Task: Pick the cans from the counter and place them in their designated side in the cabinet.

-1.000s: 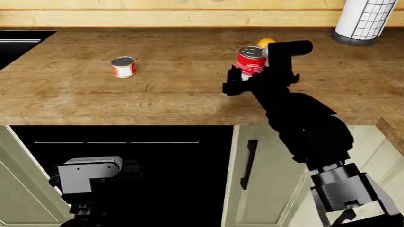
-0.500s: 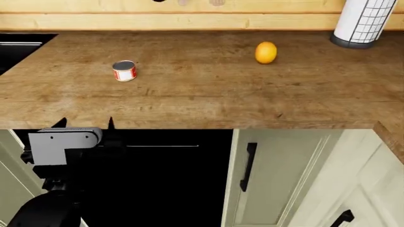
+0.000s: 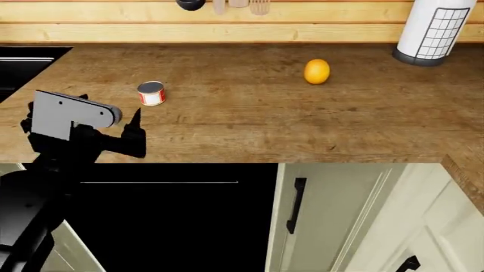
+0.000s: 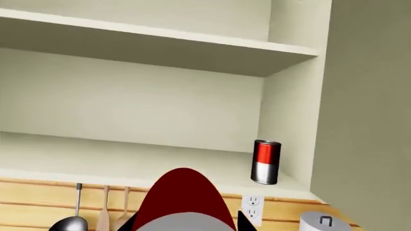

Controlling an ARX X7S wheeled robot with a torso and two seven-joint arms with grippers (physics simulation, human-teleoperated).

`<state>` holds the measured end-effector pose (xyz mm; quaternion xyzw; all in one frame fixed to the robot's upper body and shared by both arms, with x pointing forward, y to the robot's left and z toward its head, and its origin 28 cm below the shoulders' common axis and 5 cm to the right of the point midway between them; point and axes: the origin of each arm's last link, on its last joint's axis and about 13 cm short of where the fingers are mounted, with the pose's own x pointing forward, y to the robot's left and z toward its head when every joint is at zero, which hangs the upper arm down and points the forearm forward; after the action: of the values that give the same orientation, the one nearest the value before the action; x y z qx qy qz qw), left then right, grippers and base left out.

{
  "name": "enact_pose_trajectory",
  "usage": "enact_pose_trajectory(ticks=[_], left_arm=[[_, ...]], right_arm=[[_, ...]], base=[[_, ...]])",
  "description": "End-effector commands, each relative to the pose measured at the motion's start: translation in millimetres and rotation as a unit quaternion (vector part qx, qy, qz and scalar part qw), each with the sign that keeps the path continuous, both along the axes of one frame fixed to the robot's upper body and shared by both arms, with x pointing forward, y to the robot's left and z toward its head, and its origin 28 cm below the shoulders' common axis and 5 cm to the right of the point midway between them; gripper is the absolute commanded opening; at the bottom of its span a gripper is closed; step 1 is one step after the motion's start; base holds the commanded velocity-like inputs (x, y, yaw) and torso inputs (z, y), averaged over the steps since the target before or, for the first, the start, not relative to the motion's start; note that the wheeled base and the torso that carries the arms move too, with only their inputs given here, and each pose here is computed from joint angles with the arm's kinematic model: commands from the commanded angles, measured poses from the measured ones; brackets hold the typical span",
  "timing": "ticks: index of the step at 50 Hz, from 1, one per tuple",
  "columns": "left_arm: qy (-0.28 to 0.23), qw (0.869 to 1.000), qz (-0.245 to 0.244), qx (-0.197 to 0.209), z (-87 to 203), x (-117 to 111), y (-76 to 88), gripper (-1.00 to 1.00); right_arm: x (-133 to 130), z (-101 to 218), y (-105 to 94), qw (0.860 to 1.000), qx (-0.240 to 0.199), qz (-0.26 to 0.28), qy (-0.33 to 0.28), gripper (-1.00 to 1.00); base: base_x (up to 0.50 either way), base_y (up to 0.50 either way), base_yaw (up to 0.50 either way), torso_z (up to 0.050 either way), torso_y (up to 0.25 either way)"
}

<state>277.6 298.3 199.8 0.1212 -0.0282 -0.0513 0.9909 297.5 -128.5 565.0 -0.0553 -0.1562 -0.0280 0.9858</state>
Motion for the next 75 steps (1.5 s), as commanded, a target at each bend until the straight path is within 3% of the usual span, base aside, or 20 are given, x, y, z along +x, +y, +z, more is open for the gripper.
enact_pose_trajectory(ticks=[1, 7, 24, 36, 49, 64, 75], left_arm=[[0.042, 0.995, -0.081, 0.026, 42, 10, 20.2, 1.00], [0.051, 0.991, -0.114, 0.038, 66, 10, 30.2, 1.00], [0.037, 0.995, -0.086, 0.034, 84, 13, 45.9, 1.00], [0.034, 0.996, -0.082, 0.034, 85, 14, 46.5, 1.00], [0.032, 0.996, -0.077, 0.031, 83, 15, 49.8, 1.00], [0.011, 0.996, -0.073, 0.039, 111, 6, 53.4, 1.00], [0.011, 0.996, -0.075, 0.041, 112, 8, 51.7, 1.00]], right_arm=[[-8, 10, 6.7, 1.000, -0.022, -0.018, 0.008, -1.00], [-7, 11, 7.8, 1.000, -0.021, -0.012, 0.003, -1.00], [-23, 18, 15.0, 1.000, -0.022, 0.014, -0.004, -1.00], [-32, 23, 12.8, 0.999, -0.021, -0.005, -0.026, -1.00], [-32, 24, 20.9, 0.999, -0.036, 0.011, -0.028, -1.00], [-38, 27, 20.5, 0.998, -0.037, 0.005, -0.041, -1.00], [-42, 29, 17.6, 0.998, -0.037, -0.002, -0.047, -1.00]], base=[[0.00, 0.00, 0.00, 0.048, 0.176], [0.00, 0.00, 0.00, 0.048, 0.179], [0.02, 0.00, 0.00, 0.011, 0.042], [0.37, -0.11, 0.00, 0.000, 0.000], [0.44, -0.05, 0.00, 0.000, 0.000], [0.50, 0.00, 0.00, 0.000, 0.002], [0.50, 0.00, 0.00, 0.000, 0.002]])
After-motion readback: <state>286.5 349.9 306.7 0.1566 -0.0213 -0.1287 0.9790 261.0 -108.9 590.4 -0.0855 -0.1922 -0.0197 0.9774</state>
